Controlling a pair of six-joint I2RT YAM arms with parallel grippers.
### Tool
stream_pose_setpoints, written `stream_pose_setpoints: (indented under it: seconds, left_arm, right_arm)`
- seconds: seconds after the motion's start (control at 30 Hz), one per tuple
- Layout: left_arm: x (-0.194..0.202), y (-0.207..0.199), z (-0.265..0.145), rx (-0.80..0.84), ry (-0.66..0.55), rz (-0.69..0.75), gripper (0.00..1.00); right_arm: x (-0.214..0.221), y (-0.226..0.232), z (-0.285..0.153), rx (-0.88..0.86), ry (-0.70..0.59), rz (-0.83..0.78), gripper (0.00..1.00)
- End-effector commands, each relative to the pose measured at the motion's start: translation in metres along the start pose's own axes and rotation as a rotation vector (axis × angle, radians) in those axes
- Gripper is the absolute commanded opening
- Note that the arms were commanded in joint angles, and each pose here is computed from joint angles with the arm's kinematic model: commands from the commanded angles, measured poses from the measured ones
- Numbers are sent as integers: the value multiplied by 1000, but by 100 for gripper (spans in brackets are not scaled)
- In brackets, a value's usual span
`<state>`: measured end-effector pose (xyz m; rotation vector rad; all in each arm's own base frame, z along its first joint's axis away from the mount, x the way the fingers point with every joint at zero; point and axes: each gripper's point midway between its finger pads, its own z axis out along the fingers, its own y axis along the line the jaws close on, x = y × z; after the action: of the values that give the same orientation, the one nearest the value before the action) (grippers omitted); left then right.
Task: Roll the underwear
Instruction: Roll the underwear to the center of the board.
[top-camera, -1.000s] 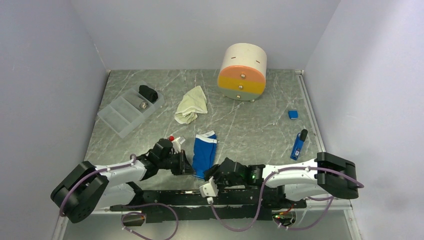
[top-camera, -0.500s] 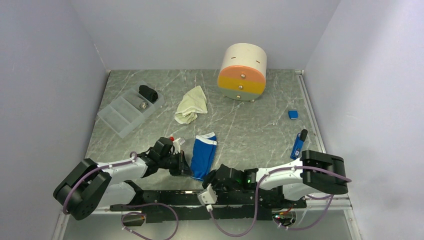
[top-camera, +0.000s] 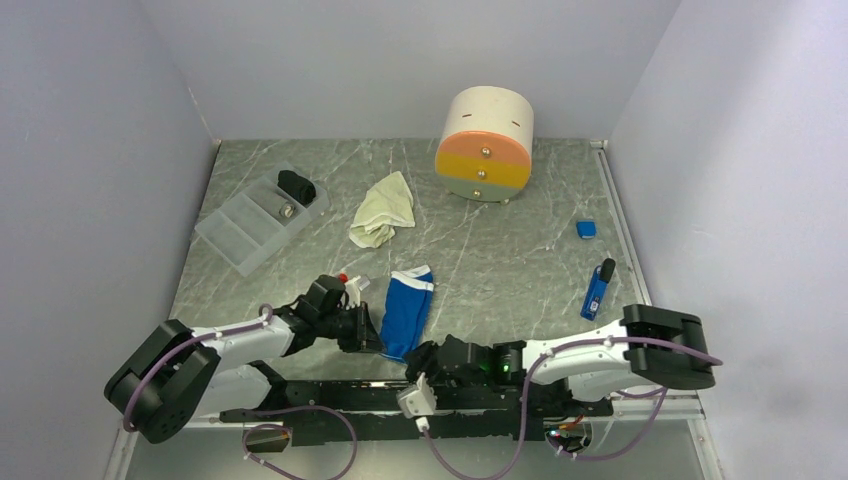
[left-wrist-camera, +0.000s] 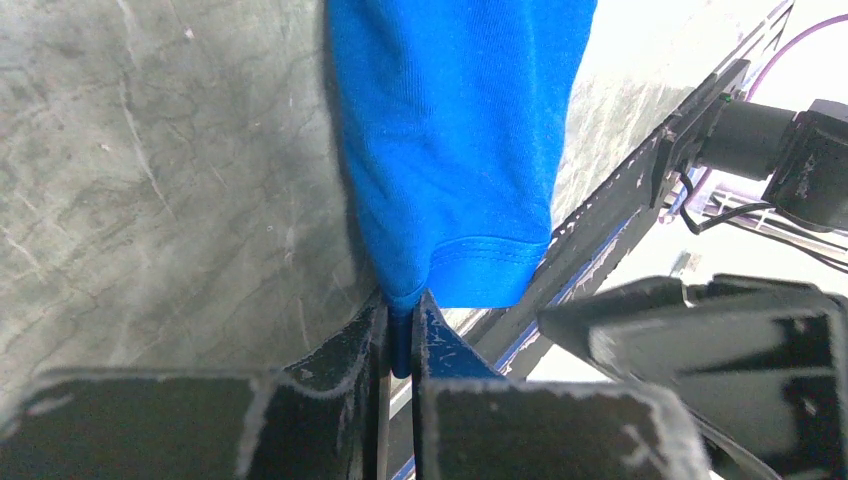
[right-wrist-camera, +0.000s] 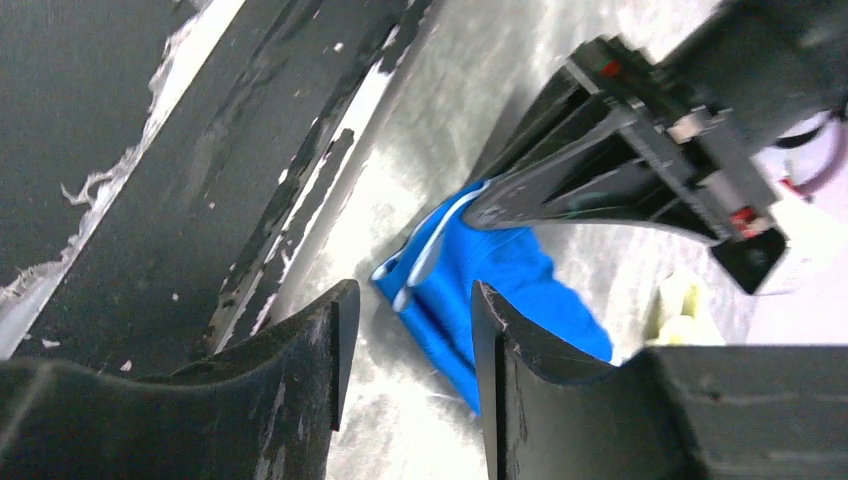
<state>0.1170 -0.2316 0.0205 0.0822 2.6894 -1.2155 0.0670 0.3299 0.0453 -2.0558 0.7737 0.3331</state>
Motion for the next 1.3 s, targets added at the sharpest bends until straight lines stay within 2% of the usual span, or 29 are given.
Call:
stream_pose_setpoints:
  seconds: [0.0,0.1,0.27,0.63,0.73,0.83,0.97,1.13,1.27]
  left_arm:
    - [1,2,-2,-3,-4,13,5]
    - [1,1,0,9,1,12,5]
    - [6,7,3,-3,22,-2,5]
    - [10,14,4,-30,50,26,5]
    - [9,15,2,-40,43,33,5]
    - [8,15,2,-44,46,39,5]
    - [7,15,2,-44,43,41,5]
    - [6,14,2,-37,41,36,5]
    - [5,13,1,-47,38,46,5]
  right_arm:
    - [-23,-26,-10,62,-24,33,48]
    - [-13,-15,-3,54,-10,13,49]
    - [10,-7,14,38,79,-13,41]
    - [30,1,12,35,125,-8,39]
    - [21,-6,8,53,90,-1,42]
    - [-9,-19,4,41,-6,21,48]
    - [-34,-46,-9,115,-82,14,53]
    - [-1,-22,4,39,39,1,51]
    - [6,-21,6,42,67,10,48]
